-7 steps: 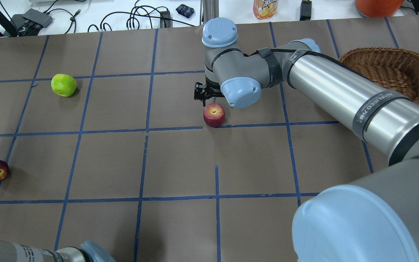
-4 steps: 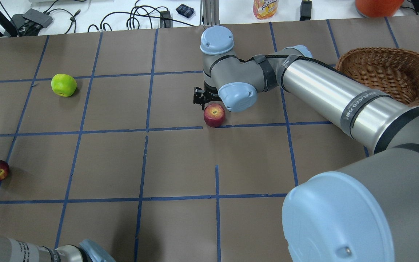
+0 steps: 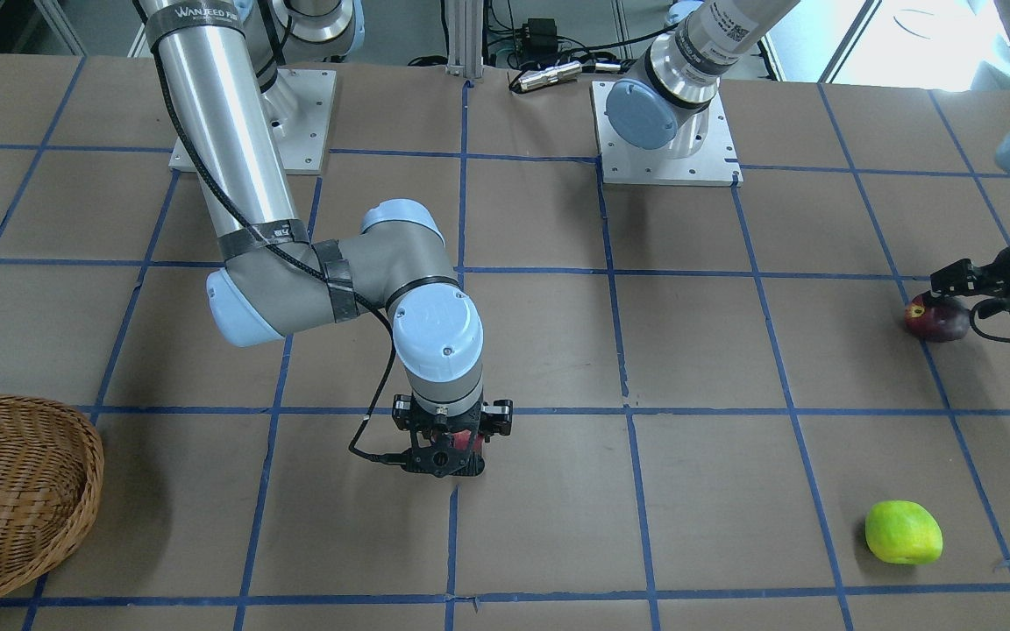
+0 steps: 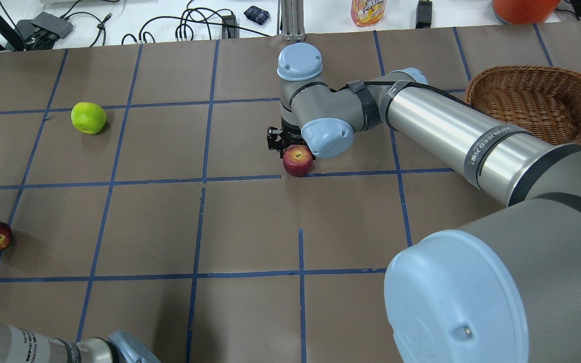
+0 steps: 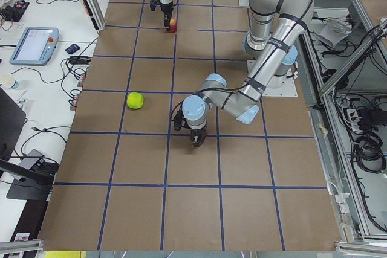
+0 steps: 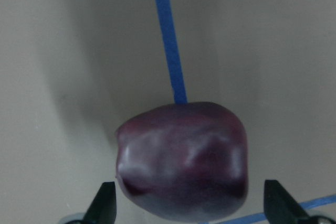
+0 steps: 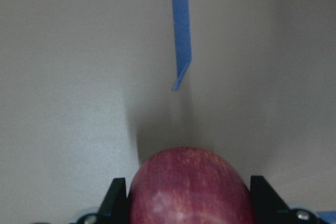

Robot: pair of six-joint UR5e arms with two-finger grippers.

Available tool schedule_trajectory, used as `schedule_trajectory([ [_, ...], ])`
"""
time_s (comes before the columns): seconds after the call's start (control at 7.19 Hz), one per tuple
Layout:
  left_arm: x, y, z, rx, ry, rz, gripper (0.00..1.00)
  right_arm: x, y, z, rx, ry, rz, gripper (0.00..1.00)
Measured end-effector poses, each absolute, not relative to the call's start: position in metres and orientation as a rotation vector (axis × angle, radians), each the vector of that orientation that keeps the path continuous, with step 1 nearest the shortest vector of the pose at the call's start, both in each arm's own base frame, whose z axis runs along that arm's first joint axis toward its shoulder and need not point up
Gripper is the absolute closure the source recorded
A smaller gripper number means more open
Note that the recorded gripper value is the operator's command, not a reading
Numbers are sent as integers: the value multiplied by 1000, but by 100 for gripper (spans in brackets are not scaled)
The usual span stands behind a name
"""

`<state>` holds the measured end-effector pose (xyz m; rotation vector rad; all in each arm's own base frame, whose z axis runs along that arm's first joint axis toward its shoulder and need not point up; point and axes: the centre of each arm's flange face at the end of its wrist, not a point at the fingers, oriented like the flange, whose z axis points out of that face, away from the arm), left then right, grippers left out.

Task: Put all apples into basket
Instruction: 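Grasp the red apple with the right gripper while the left reaches the dark apple, then drop the red apple in the basket while the left gripper grasps the dark apple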

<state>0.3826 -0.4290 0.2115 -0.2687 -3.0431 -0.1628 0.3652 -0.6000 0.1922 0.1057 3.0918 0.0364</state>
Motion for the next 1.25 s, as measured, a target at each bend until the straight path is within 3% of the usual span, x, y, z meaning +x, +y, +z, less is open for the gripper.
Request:
schedule_trajectory([
  [0.28,383,-429,209,-267,-3044,-158,10,361,-603,209,107,3084,9,100],
  [0.7,381,-429,205,-255,-3025,-149,8,267,-628,307,179,3094,-4,100],
  [0.84,380,-429,203,-253,-3019,-145,31,204,-642,330,206,3115,7,100],
  [0.97,380,-429,203,-252,-3019,-142,81,141,-652,340,213,3154,12,100],
  [1.11,380,-430,208,-252,-3026,-139,100,80,-659,343,183,3197,21,100],
  [1.25,379,-430,214,-248,-3032,-138,100,18,-663,345,157,3231,31,100],
])
